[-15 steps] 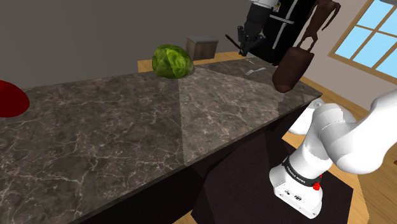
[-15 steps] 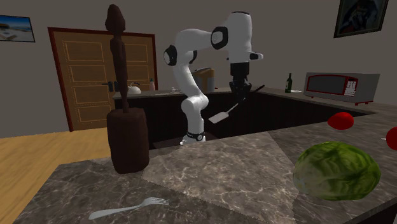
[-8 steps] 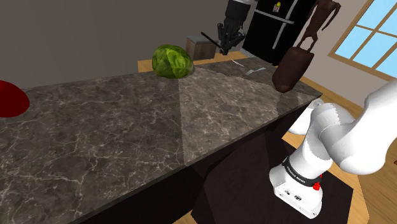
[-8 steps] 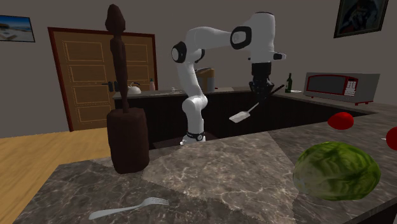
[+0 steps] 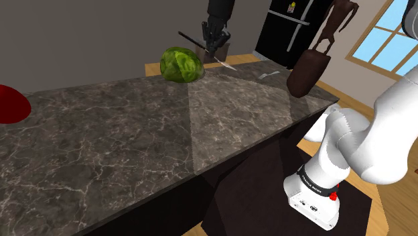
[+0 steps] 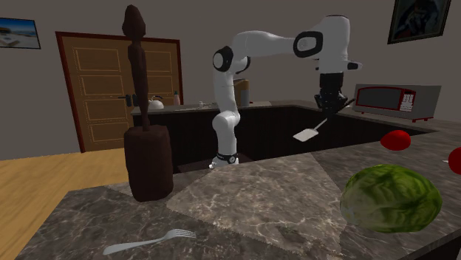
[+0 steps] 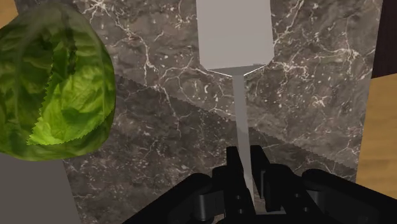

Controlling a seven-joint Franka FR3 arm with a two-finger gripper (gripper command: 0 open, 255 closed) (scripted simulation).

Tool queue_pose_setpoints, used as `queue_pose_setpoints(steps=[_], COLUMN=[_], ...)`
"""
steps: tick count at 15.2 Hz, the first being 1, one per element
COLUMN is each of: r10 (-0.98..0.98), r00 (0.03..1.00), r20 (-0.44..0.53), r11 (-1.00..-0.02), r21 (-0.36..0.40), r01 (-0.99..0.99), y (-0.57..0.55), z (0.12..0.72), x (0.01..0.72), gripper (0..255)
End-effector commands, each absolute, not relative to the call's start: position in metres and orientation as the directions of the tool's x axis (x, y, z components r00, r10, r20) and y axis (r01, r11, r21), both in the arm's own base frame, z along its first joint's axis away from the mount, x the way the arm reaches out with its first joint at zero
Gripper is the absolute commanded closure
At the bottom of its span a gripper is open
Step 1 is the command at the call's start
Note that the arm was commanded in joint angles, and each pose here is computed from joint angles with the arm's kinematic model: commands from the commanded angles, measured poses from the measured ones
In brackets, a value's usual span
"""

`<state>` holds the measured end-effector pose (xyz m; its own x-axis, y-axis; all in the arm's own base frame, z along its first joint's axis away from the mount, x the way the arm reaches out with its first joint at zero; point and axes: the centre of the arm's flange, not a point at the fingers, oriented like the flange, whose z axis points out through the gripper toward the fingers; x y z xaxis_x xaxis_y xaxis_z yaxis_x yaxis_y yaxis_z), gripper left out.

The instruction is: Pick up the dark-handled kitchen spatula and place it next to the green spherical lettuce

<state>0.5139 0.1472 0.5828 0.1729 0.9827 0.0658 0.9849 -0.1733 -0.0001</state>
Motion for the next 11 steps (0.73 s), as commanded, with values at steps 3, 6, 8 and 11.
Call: queue_pose_setpoints(steps=[3, 6, 8, 11], r10=[0.983, 0.983, 0.983, 0.983], r00=[0.173, 0.173, 0.173, 0.173], r20=[0.066, 0.066, 0.066, 0.066], r11=[-0.173, -0.173, -0.173, -0.173], r21=[0.0, 0.0, 0.0, 0.0], r01=[0.985, 0.985, 0.985, 0.985], y=[0.197, 0.233, 0.248, 0.248], z=[0.582, 0.582, 0.582, 0.566], x=[0.536, 0.552, 0.559, 0.559], gripper=[255, 255, 255, 255])
